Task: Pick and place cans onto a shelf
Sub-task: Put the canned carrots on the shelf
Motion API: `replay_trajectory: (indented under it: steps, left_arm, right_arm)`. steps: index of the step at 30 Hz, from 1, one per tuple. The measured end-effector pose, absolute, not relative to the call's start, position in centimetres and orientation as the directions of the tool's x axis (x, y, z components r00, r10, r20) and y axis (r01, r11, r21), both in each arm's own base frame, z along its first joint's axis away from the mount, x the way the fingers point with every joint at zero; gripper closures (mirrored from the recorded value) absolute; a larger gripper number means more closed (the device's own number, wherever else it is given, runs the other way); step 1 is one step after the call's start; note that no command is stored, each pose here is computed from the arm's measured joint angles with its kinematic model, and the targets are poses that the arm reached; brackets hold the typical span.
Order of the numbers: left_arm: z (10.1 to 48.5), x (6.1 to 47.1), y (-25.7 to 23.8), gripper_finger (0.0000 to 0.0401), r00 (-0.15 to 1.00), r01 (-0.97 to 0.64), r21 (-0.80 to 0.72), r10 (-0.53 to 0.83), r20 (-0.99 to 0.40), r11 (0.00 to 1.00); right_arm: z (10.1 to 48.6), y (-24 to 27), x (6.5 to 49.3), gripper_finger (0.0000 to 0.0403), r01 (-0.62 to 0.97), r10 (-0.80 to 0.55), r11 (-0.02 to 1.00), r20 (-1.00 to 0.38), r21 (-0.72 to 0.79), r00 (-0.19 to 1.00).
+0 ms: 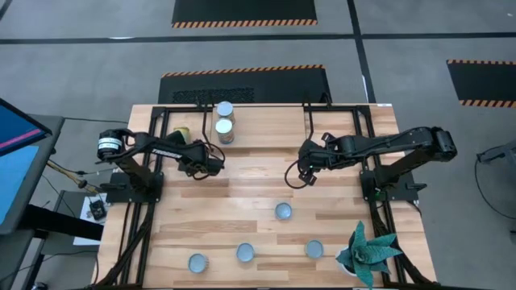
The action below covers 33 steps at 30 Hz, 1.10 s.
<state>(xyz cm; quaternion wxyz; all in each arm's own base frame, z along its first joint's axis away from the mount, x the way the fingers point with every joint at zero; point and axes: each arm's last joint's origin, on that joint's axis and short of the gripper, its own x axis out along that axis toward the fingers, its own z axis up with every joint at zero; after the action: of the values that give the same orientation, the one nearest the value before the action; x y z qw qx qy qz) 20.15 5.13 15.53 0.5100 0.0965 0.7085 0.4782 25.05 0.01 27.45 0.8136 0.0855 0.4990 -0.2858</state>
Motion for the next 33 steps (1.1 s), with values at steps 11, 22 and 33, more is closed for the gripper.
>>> replay_trajectory:
  steps: [11,22,33]
  left_arm:
    - [15.4,20.0,6.3,0.0269,-0.481,-0.371,0.763,0.593,-0.646,0.53]
    - [14.6,19.7,6.2,0.0387,-0.475,-0.381,0.749,0.58,-0.661,0.542]
    - [16.4,21.6,4.4,0.0401,-0.407,-0.432,0.672,0.535,-0.74,0.602]
  right_arm:
    - [27.5,0.0,25.1,0.0333,0.558,-0.38,0.818,-0.861,-0.141,0.338]
    - [27.4,0.0,25.0,0.0333,0.557,-0.38,0.818,-0.861,-0.142,0.338]
    - [27.4,0.0,25.0,0.0333,0.551,-0.38,0.821,-0.862,-0.148,0.335]
